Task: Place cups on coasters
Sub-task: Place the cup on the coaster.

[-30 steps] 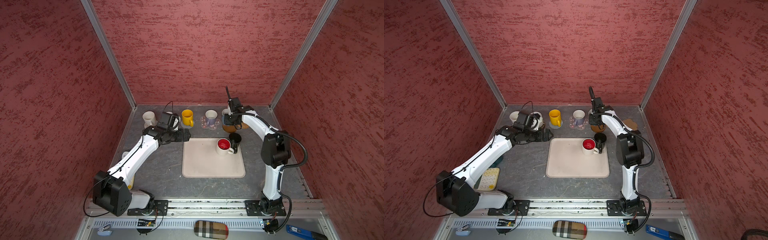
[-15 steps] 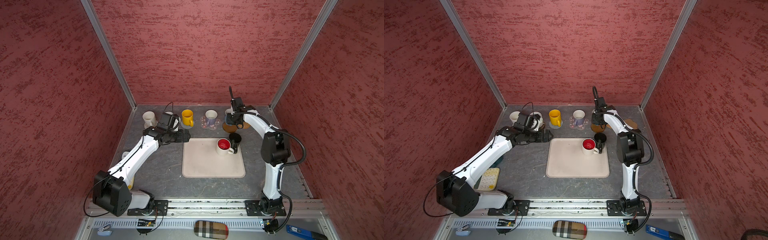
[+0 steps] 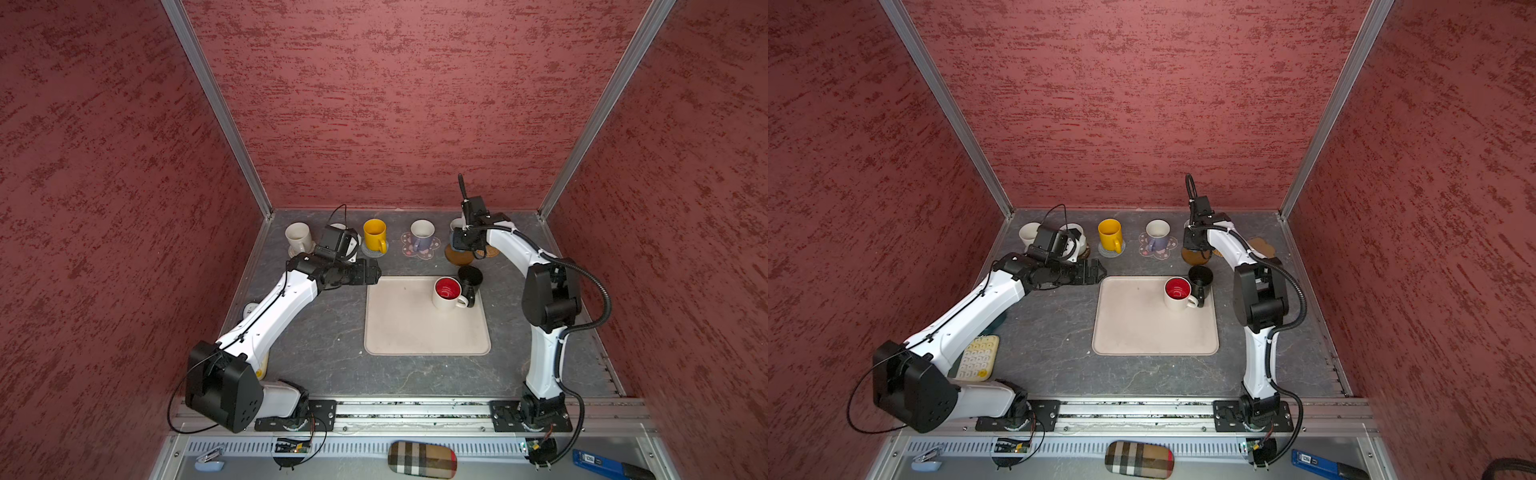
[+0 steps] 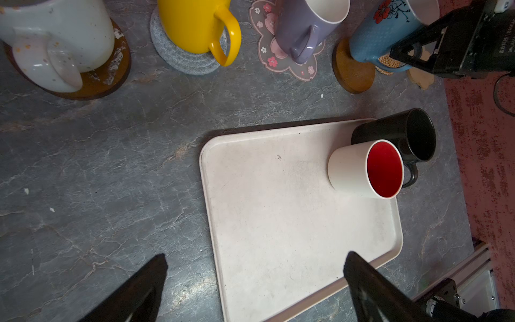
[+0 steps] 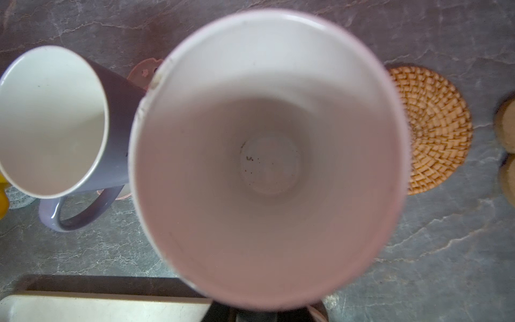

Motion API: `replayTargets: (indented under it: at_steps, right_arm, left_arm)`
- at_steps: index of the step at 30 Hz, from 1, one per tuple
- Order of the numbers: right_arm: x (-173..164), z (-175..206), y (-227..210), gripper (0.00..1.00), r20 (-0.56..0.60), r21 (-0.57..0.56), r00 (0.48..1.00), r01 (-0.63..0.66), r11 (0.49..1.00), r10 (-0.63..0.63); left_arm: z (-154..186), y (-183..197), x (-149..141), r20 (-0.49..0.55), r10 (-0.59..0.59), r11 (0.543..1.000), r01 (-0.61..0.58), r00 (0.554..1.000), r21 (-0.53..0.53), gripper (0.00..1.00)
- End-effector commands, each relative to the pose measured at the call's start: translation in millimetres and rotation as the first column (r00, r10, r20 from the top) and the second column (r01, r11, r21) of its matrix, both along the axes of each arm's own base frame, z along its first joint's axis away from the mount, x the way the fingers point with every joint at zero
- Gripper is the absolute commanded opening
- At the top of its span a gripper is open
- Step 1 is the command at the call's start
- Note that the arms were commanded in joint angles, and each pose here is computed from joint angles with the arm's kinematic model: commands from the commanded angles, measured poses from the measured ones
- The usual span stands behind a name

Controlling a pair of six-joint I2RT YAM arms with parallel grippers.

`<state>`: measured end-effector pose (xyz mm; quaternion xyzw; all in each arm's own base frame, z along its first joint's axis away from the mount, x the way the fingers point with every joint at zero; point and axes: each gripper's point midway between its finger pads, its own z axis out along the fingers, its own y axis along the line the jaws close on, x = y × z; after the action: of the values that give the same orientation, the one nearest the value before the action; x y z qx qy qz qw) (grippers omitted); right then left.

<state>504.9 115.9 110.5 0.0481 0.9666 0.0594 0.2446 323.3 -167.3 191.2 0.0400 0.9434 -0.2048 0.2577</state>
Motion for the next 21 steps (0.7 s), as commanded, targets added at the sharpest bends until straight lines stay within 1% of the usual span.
replayTargets:
  at_steps: [1,7,10,15,18,21]
  right_arm:
    - [10,14,3,0.0,0.068,0.026,0.998,-0.006,1.0,0.004]
    - [4,11,3,0.0,0.067,0.039,0.998,-0.005,0.999,0.003]
    - [3,7,5,0.04,0.061,0.048,0.998,-0.006,0.999,0.003]
    - [2,4,6,0.18,0.053,0.06,0.999,-0.006,0.998,0.003]
    - [2,4,7,0.22,0.051,0.066,0.999,-0.006,0.998,0.002]
    - [2,1,6,0.31,0.043,0.063,0.999,-0.003,0.998,0.0]
  left_arm:
    - [-1,-4,3,0.007,-0.011,1.0,0.011,1.0,-0.009,1.0]
    - [-4,-6,2,-0.001,-0.013,1.0,0.013,1.0,-0.005,0.99]
    - [-3,-6,2,0.002,-0.014,1.0,0.014,1.0,-0.005,0.99]
    - [-3,-5,0,0.003,-0.014,1.0,0.014,1.0,0.004,1.0]
    - [-2,-6,-1,0.01,-0.018,1.0,0.018,1.0,0.01,0.99]
    - [-2,-6,-1,0.012,-0.017,1.0,0.017,1.0,0.013,0.99]
